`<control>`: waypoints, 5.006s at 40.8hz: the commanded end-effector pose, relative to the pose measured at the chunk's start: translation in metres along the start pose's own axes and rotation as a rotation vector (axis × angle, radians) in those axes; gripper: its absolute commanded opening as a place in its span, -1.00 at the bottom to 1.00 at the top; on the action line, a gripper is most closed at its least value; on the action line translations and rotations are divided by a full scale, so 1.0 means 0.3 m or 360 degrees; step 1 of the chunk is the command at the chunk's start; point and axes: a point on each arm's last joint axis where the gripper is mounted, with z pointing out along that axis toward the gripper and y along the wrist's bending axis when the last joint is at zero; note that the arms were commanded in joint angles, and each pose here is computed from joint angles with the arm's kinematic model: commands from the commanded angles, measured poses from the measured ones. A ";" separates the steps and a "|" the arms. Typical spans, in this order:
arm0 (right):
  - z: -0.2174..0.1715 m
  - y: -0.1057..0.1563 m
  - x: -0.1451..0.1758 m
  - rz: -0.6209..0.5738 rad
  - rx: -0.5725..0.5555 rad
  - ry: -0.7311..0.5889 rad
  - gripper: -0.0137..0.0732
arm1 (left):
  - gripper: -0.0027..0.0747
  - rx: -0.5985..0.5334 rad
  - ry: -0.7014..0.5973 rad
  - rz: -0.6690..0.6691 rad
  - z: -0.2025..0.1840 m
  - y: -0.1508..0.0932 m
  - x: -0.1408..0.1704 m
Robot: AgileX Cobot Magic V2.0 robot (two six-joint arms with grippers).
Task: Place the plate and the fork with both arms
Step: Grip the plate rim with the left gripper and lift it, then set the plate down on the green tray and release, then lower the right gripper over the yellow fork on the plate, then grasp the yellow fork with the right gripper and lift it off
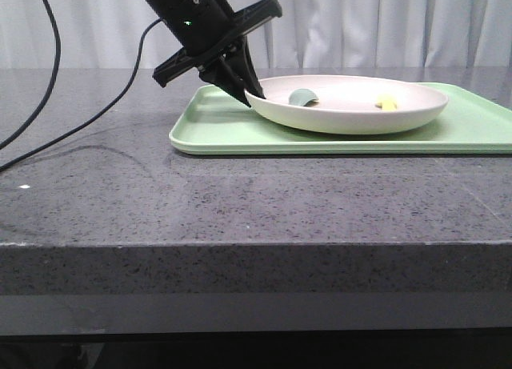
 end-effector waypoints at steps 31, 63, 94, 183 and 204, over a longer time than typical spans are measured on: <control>-0.008 0.003 -0.059 -0.0010 -0.0001 -0.0162 0.70 | -0.98 0.0027 -0.0173 0.0420 -0.460 -0.166 -0.062; -0.007 0.003 -0.049 -0.0010 -0.0003 -0.0108 0.70 | -0.98 -0.0601 -0.0929 0.0474 -0.912 0.034 0.384; 0.107 0.015 -0.073 0.0120 -0.0045 0.0186 0.70 | -0.98 -0.0404 -0.1783 0.0675 -0.980 0.212 1.098; 0.992 0.271 -0.073 0.0182 -0.0204 0.1272 -0.79 | -0.98 -0.0397 -0.1806 0.0681 -0.980 0.217 1.118; 0.932 0.032 -0.246 0.0230 0.0016 0.1155 -0.79 | -0.98 -0.0397 -0.1806 0.0681 -0.980 0.217 1.118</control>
